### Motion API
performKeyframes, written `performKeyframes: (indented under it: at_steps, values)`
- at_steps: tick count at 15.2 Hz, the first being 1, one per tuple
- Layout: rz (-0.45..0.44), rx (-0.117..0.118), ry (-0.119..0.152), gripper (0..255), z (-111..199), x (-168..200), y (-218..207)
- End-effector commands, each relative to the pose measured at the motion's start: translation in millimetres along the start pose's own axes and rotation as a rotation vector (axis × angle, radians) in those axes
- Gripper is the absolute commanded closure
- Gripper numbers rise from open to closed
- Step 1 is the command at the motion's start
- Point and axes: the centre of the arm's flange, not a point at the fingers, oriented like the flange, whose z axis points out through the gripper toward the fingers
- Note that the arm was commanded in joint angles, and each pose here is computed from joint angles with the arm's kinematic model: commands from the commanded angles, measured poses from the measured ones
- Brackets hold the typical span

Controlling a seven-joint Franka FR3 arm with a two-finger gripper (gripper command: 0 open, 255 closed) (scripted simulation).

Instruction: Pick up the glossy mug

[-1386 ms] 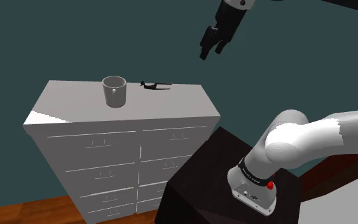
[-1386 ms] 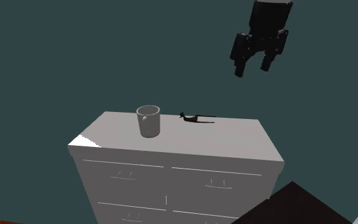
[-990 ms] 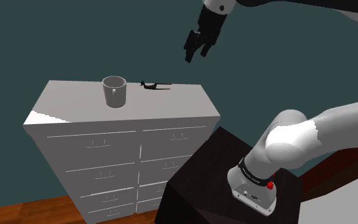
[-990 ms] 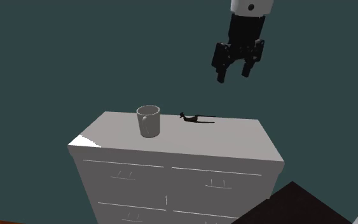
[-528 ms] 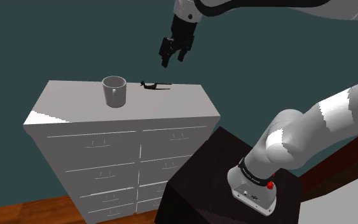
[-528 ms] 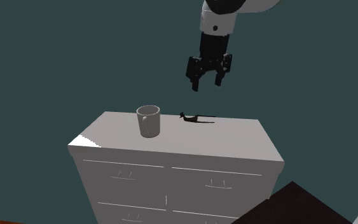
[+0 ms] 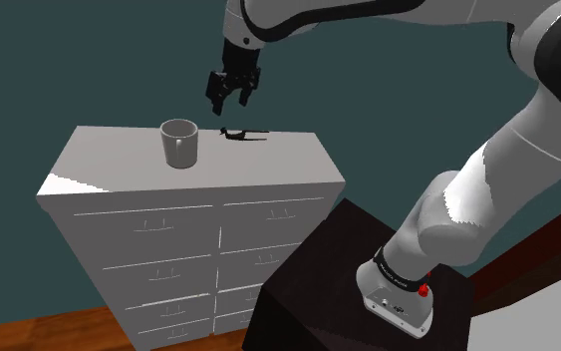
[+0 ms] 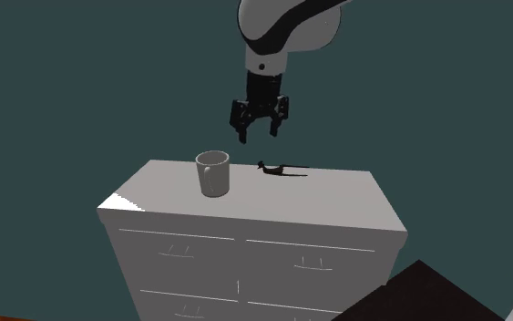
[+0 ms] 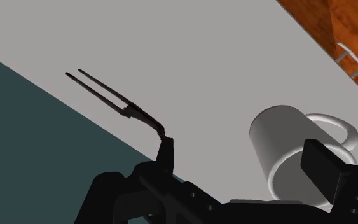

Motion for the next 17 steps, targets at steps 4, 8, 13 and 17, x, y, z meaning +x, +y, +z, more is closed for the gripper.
performKeyframes:
  at_steps: [4, 8, 13, 17]
  values:
    - [-0.035, 0.029, -0.012, 0, 38, 47, -28]
    - [-0.060, 0.048, -0.021, 0, 63, 79, -50]
    - [-0.060, 0.048, -0.021, 0, 89, 76, -49]
    - [-0.060, 0.048, -0.021, 0, 103, 74, -49]
